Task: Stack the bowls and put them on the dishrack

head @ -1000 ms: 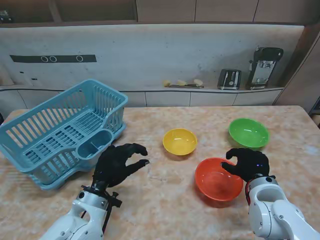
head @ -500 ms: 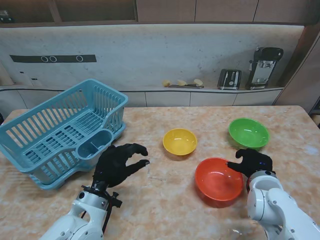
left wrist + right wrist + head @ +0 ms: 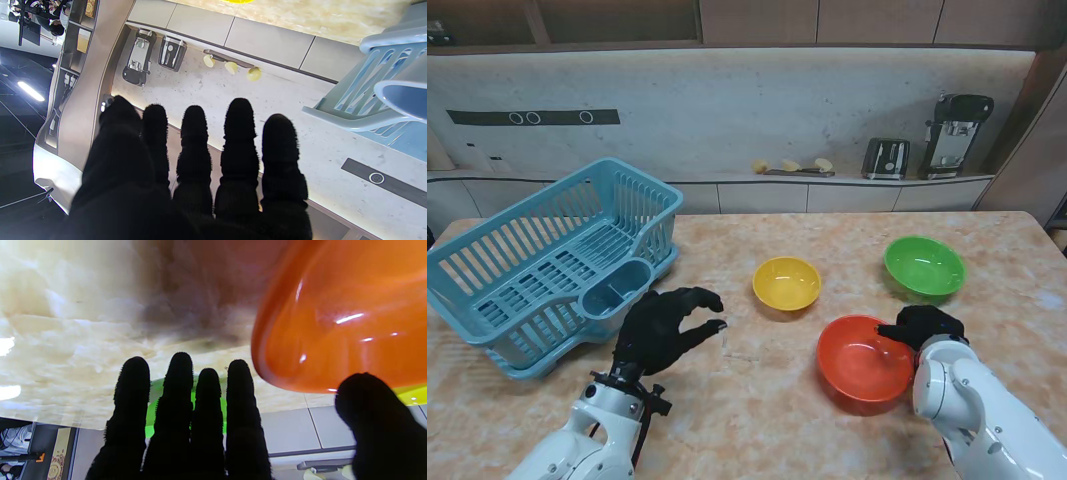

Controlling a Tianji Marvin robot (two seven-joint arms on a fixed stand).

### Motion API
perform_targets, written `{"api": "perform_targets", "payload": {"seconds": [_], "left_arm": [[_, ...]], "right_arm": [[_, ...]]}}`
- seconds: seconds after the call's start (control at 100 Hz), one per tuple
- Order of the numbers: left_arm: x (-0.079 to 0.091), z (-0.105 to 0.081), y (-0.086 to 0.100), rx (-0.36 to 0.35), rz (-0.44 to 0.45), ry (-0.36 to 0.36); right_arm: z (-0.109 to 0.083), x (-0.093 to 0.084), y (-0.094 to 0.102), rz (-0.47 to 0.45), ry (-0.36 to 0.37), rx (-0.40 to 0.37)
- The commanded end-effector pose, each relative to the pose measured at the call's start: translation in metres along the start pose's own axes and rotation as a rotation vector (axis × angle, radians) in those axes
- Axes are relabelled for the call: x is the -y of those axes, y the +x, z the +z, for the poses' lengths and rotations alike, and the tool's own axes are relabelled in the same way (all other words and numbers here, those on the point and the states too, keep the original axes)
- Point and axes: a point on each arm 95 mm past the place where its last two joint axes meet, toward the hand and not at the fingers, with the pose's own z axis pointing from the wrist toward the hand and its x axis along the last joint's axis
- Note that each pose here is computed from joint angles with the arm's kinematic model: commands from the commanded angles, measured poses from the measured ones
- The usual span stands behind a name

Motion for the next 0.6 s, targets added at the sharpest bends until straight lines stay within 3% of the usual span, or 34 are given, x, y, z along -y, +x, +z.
{"api": "perform_targets", "payload": {"seconds": [0.0,0.15,0.59], "left_arm": [[0.0,-0.001,0.003,0.0,-0.007,-0.011],[0.0,-0.001,0.003,0.0,-0.006,-0.011],[0.0,-0.001,0.002,0.0,-0.004,-0.01]], "right_arm": [[0.002,0.007,0.001,0.006,0.043,0.002],[0.008,0.01,0.002,0.004,0.085,0.003],[0.021,0.015,0.01,0.119,0.144,-0.025]]}}
